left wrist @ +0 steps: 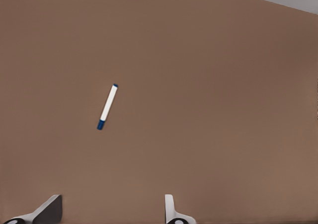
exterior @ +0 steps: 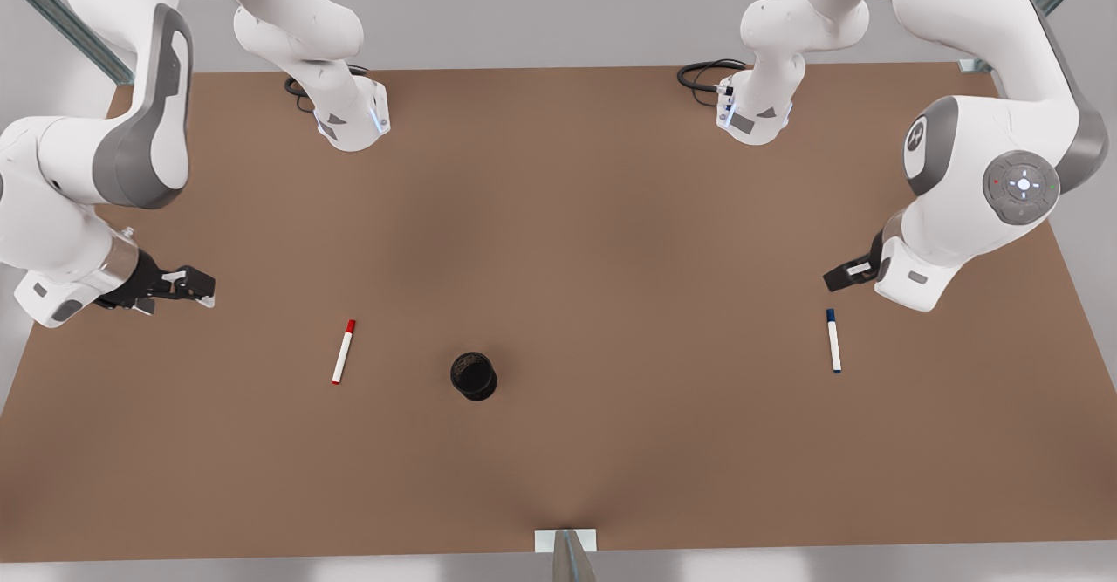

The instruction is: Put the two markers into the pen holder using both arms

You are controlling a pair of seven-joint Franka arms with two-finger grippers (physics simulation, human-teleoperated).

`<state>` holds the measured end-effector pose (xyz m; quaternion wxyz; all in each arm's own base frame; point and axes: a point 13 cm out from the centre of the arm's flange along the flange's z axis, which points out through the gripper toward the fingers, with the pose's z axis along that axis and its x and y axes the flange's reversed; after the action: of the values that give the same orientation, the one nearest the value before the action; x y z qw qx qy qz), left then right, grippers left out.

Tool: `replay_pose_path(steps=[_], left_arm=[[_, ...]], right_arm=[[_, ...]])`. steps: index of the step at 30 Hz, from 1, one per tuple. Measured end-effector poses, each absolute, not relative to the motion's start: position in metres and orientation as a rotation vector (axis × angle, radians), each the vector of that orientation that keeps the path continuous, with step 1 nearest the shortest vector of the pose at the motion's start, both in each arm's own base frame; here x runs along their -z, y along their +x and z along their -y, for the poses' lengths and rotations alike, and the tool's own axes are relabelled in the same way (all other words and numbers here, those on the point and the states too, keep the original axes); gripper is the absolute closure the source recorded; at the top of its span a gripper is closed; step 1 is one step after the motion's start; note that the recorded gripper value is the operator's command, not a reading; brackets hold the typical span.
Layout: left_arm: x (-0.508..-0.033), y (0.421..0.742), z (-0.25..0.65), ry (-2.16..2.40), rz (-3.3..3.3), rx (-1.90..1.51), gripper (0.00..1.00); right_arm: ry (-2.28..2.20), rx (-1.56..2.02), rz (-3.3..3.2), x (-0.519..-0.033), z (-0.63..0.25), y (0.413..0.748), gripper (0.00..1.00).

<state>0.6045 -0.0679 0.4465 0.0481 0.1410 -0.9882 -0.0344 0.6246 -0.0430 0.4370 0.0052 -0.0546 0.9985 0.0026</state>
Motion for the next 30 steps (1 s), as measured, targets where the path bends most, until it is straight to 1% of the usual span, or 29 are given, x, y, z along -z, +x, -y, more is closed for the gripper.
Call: replay_pose_path(steps=[2, 3, 6, 8, 10, 12, 13, 14, 16, 19, 22, 24, 26, 30], left_arm=[[-0.433, 0.612, 0.070, 0.366, 3.017, 0.092, 0.00], [-0.409, 0.622, 0.072, 0.334, 3.004, 0.083, 0.00], [-0.293, 0.659, 0.046, 0.323, 2.950, 0.034, 0.00], [-0.224, 0.665, 0.023, 0.330, 2.944, 0.004, 0.00], [-0.186, 0.675, -0.004, 0.338, 2.973, -0.029, 0.00], [-0.162, 0.683, -0.025, 0.324, 3.008, -0.053, 0.00], [-0.154, 0.685, -0.029, 0.301, 3.024, -0.059, 0.00], [-0.146, 0.682, -0.036, 0.282, 3.032, -0.063, 0.00], [-0.120, 0.660, -0.051, 0.246, 3.030, -0.067, 0.00], [-0.107, 0.657, -0.068, 0.176, 3.079, -0.077, 0.00], [-0.101, 0.661, -0.070, 0.066, 3.119, -0.081, 0.01], [-0.098, 0.665, -0.069, -0.015, 3.138, -0.082, 0.01], [-0.089, 0.666, -0.071, -0.090, 3.145, -0.087, 0.01], [-0.072, 0.666, -0.077, -0.213, 3.150, -0.095, 0.01]], right_arm=[[-0.169, -0.018, -3.126, -0.437, 0.044, 0.625, 0.00], [-0.168, -0.021, -3.126, -0.437, 0.044, 0.625, 0.00], [-0.173, -0.028, -3.126, -0.436, 0.044, 0.625, 0.00], [-0.177, -0.029, -3.127, -0.435, 0.043, 0.625, 0.00], [-0.178, -0.027, -3.121, -0.434, 0.044, 0.627, 0.00], [-0.178, -0.023, -3.116, -0.424, 0.045, 0.635, 0.00], [-0.178, -0.023, -3.121, -0.411, 0.045, 0.641, 0.00], [-0.178, -0.025, -3.134, -0.392, 0.046, 0.647, 0.00], [-0.184, -0.030, -3.156, -0.355, 0.040, 0.660, 0.00], [-0.258, -0.037, -3.186, -0.295, -0.011, 0.675, 0.00], [-0.305, -0.036, -3.212, -0.234, -0.061, 0.682, 0.00], [-0.284, -0.034, -3.222, -0.199, -0.073, 0.686, 0.00], [-0.247, -0.031, -3.209, -0.181, -0.077, 0.693, 0.00], [-0.173, -0.030, -3.171, -0.176, -0.078, 0.704, 0.00]])
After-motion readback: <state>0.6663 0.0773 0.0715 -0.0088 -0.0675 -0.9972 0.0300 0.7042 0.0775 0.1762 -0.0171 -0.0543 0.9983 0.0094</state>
